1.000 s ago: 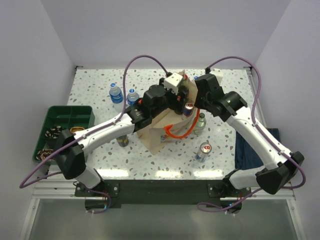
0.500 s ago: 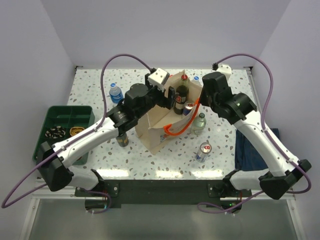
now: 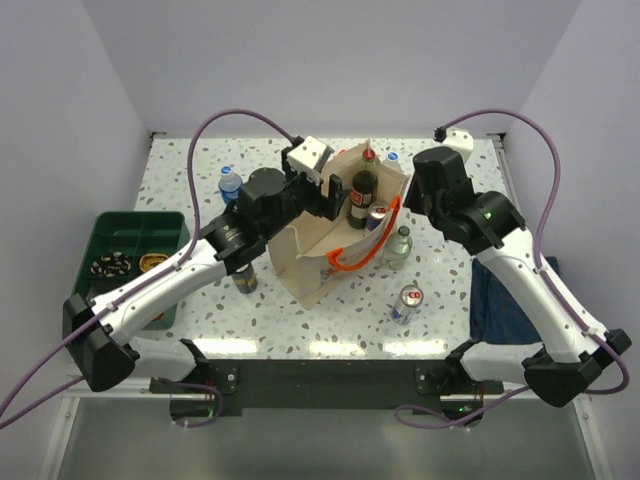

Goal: Place the beverage into the canvas bag
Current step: Pick up the drink from the center of the board.

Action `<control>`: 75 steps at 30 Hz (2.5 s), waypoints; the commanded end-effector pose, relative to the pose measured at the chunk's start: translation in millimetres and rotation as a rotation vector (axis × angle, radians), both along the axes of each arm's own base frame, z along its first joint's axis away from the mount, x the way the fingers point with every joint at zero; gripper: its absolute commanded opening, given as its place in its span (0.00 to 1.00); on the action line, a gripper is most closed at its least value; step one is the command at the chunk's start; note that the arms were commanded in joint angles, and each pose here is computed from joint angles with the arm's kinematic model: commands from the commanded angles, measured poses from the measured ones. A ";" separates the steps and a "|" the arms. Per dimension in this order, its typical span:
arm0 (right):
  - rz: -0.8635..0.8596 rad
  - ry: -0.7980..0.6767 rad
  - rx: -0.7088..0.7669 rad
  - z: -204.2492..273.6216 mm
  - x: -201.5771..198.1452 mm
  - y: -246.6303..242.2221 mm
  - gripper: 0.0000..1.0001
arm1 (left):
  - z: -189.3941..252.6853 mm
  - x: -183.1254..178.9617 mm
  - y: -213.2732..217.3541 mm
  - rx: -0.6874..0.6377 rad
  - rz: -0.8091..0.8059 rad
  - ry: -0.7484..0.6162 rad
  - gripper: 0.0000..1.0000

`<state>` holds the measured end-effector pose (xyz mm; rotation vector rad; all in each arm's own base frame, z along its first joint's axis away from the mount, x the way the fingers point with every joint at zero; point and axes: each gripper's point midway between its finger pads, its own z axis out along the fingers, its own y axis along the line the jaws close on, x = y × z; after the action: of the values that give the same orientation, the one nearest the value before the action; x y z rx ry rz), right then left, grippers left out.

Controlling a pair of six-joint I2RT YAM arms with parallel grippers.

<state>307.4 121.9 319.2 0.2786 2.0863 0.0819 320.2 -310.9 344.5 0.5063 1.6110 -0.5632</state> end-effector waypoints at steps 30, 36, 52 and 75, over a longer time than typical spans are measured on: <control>0.050 0.157 -0.007 -91.7 -25.3 -4.2 0.57 | -21.4 19.4 66.9 -0.002 0.020 0.089 0.82; 0.031 0.168 0.036 -106.4 -4.7 -2.3 0.57 | -19.7 21.8 71.5 -0.006 0.021 0.086 0.83; 0.011 0.244 0.011 -137.8 6.8 1.8 0.50 | -18.8 25.7 79.8 -0.001 0.020 0.081 0.83; -0.059 0.329 -0.066 -162.2 -0.2 -13.0 0.33 | -23.9 23.7 83.5 -0.013 0.022 0.094 0.84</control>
<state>310.4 119.3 161.1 0.3019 2.3947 -0.0061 346.5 -228.9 301.8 0.4784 1.7598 -0.5580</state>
